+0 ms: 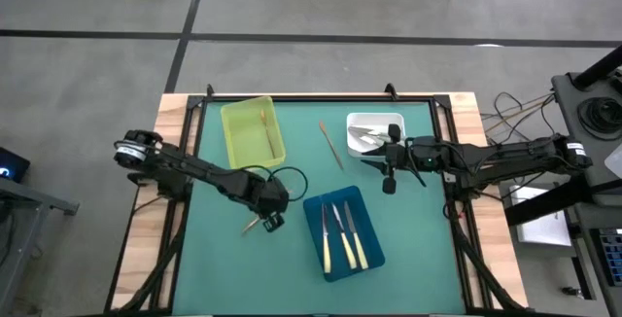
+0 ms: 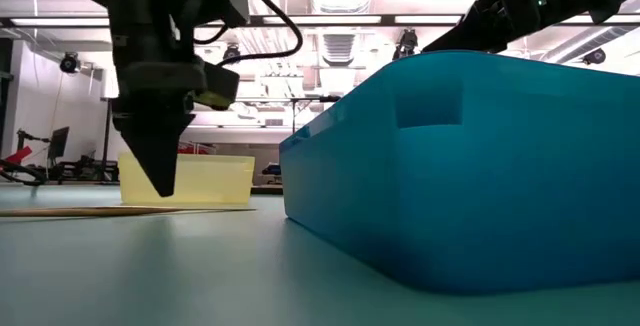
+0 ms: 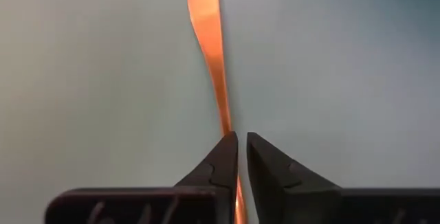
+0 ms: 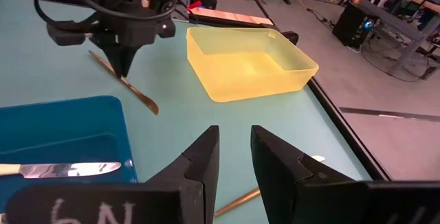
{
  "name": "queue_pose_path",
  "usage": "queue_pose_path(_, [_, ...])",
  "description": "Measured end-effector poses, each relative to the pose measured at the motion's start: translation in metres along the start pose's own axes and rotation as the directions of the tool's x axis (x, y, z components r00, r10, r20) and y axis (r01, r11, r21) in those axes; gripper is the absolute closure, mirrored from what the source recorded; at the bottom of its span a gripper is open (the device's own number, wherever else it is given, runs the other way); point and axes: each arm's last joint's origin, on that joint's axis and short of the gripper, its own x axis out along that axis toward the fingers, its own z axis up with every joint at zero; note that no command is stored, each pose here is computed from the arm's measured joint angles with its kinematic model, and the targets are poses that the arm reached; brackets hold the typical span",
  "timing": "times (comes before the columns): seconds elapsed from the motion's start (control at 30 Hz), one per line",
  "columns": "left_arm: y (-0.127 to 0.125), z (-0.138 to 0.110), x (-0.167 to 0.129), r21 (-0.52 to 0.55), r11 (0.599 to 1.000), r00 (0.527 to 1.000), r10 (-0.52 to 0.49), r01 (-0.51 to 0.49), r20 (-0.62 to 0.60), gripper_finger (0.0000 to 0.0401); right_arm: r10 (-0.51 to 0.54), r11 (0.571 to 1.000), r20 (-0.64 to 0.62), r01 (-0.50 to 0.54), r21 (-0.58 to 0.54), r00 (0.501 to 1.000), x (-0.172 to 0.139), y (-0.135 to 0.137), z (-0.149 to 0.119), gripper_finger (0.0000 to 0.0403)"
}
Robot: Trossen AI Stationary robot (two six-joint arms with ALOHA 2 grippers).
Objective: Sort silverware by color (type)
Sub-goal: Put the bottom gold knife into the yellow bin
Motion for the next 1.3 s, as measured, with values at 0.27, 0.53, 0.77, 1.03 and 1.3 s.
queue_pose_path(0.27, [-0.008,-0.010,-0.001,0.084,0.994,0.996,0.061,-0.065,0.058,0.0307,0.000,1.000,0.000,0.000,-0.007,1.000,0.000,0.000,0.000,0.0326])
queue_pose_path(0.53, [-0.011,-0.020,0.001,0.094,0.991,0.993,0.089,-0.096,0.079,0.0215,0.000,1.000,-0.001,0.000,-0.008,1.000,0.000,0.000,0.000,0.0326])
queue_pose_path(0.77, [-0.004,-0.029,0.014,0.034,0.996,0.994,0.076,-0.079,0.079,0.0210,0.000,1.000,-0.001,0.000,-0.008,1.000,0.000,0.000,-0.001,0.0326])
queue_pose_path(1.03, [0.003,-0.035,0.021,-0.004,0.997,0.995,0.071,-0.071,0.075,0.0286,0.000,1.000,-0.002,0.000,-0.008,1.000,0.000,0.000,-0.001,0.0326])
queue_pose_path(1.3, [0.004,-0.036,0.022,-0.035,0.997,0.995,0.072,-0.070,0.066,0.0391,0.000,1.000,-0.002,0.000,-0.009,1.000,0.000,0.000,-0.001,0.0326])
